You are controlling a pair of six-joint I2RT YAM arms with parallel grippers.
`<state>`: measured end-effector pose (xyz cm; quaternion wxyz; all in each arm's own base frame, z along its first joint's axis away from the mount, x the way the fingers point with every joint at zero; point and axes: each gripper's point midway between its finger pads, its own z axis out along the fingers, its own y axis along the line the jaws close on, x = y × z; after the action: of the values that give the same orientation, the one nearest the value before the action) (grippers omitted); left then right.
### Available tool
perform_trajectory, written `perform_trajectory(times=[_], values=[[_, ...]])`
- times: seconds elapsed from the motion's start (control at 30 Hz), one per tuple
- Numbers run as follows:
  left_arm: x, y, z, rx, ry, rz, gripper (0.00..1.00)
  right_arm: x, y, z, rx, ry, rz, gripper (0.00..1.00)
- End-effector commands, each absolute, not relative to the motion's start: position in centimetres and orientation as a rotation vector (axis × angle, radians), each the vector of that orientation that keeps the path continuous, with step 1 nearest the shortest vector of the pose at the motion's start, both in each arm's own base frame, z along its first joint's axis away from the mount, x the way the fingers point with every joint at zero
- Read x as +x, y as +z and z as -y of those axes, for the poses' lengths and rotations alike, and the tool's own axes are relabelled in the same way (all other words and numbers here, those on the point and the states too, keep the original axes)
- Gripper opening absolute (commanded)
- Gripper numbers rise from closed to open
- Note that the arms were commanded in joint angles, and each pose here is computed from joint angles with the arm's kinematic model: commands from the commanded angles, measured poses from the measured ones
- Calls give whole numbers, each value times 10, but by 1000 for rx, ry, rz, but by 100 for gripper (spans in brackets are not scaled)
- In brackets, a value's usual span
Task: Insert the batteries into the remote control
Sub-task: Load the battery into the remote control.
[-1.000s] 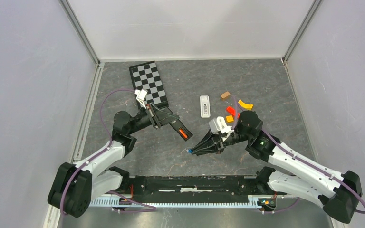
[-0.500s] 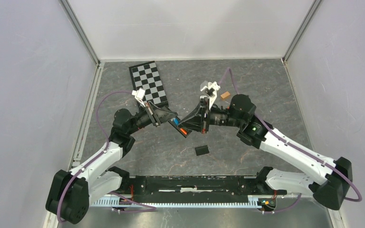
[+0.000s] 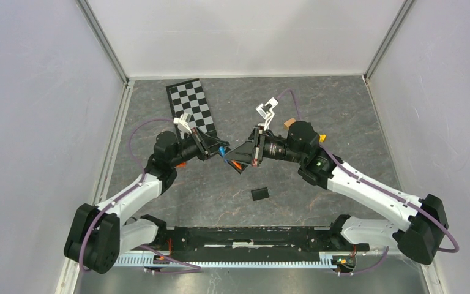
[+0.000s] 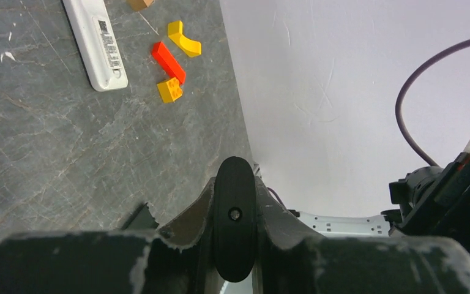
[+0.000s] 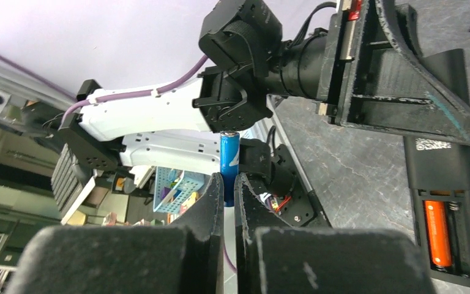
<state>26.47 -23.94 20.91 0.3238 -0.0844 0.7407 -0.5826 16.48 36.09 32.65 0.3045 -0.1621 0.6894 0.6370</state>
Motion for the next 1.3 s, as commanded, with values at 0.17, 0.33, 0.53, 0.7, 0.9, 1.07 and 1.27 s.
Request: perform_trajectory(times=[0.17, 0.33, 0.53, 0.7, 0.9, 1.07, 1.27], values=[[269, 233, 241, -273, -1616, -1941, 2, 203, 310, -325, -475, 1148, -1939, 0], [274, 226, 239, -300, -1587, -1936, 2, 213, 270, -306, -649, 863, -2038, 0], [278, 227, 237, -322, -1571, -1915, 2, 216, 249, -307, -833, 604, -2086, 0], [278, 225, 236, -330, -1572, -1915, 2, 220, 237, -309, -893, 436, -2103, 0], [275, 224, 236, -332, -1579, -1915, 2, 219, 234, -312, -928, 383, -2093, 0], [274, 227, 236, -316, -1589, -1910, 2, 218, 230, -314, -953, 365, -2095, 0], [271, 231, 239, -288, -1610, -1912, 2, 213, 227, -322, -992, 394, -2081, 0]])
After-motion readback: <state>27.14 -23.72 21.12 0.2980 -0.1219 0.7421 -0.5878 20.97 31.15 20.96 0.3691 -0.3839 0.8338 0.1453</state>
